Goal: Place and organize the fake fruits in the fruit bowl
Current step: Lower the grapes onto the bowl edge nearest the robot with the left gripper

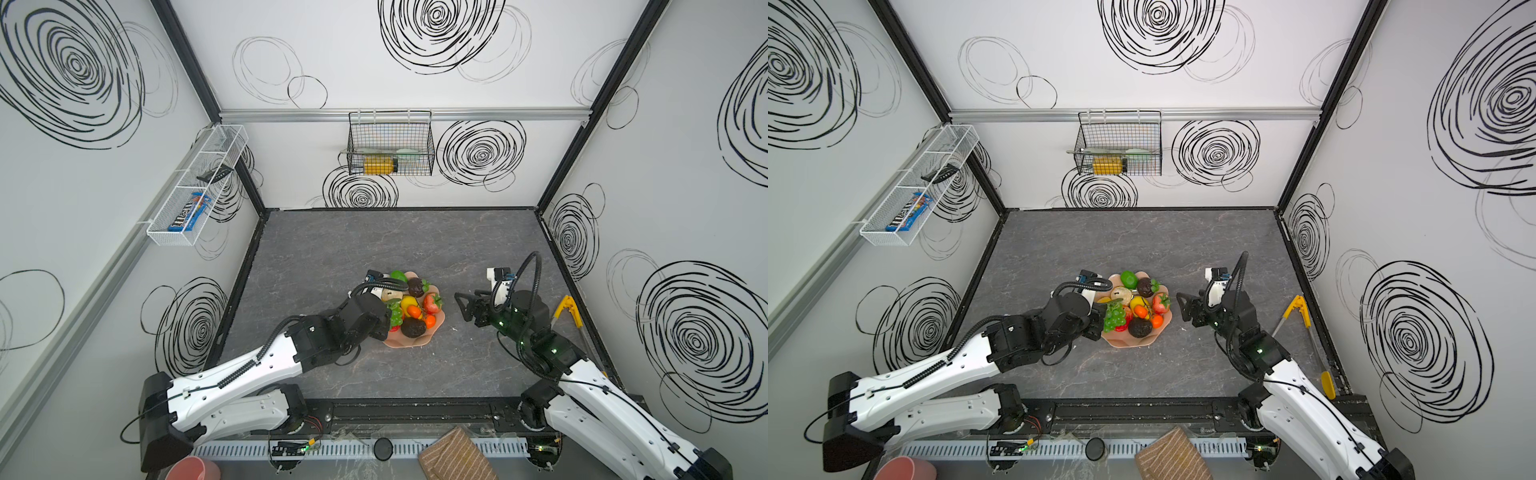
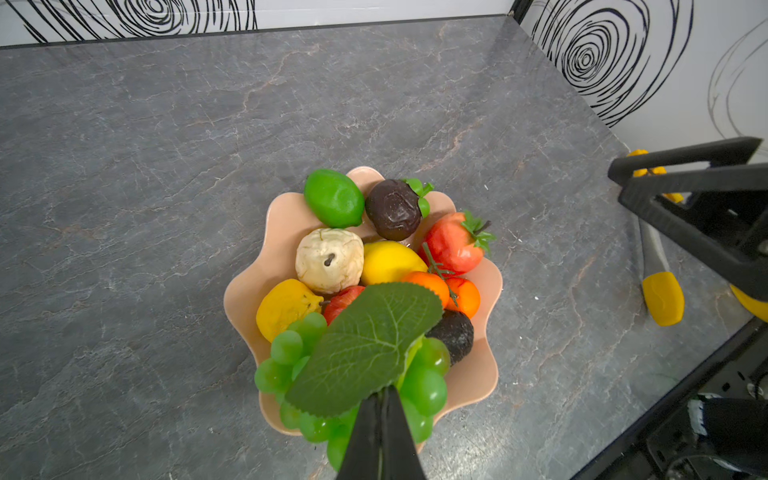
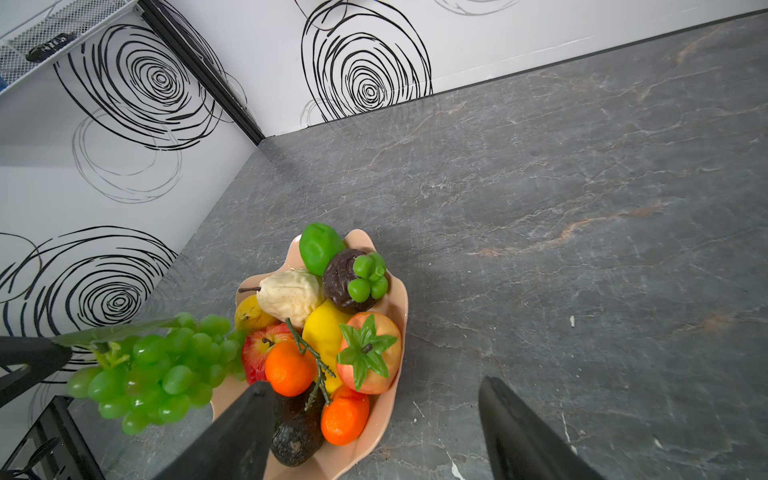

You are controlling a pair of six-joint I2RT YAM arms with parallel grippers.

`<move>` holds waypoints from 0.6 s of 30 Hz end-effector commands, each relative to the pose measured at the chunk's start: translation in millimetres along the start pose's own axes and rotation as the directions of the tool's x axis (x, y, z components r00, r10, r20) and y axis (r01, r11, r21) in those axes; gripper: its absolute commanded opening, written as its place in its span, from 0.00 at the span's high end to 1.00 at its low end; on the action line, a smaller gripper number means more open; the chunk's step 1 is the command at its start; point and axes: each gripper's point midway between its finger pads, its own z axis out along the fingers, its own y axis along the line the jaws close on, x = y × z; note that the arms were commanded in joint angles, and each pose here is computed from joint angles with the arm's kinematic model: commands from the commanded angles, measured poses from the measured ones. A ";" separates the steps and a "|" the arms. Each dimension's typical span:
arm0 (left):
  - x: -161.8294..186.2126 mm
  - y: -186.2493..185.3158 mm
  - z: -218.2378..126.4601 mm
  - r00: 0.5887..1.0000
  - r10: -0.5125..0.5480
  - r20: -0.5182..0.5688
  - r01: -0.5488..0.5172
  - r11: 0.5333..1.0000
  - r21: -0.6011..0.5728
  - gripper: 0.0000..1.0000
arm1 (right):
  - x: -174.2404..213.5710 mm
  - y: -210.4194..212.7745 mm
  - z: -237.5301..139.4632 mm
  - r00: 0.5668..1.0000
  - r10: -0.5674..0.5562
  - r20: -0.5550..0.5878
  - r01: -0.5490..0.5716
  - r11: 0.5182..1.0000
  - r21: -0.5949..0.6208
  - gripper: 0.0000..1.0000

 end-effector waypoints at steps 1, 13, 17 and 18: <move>0.4 -1.5 -11.5 1.000 -0.018 0.011 0.018 1.000 0.021 1.00 | -5.5 -0.1 1.0 1.000 0.009 0.016 -0.009 1.000 0.001 0.19; 34.0 -56.7 8.7 0.994 0.063 -0.083 -0.049 0.985 0.168 1.00 | -2.5 -1.5 2.4 1.000 0.019 0.006 -0.019 1.000 0.004 0.19; 36.3 -63.6 18.7 0.994 0.067 -0.088 -0.051 0.983 0.174 1.00 | 0.0 -1.4 1.6 1.000 0.024 0.004 -0.024 1.000 -0.002 0.19; 35.7 -62.9 20.3 0.994 0.065 -0.087 -0.050 0.985 0.165 1.00 | 1.0 -1.5 1.9 1.000 0.025 0.000 -0.025 1.000 -0.002 0.19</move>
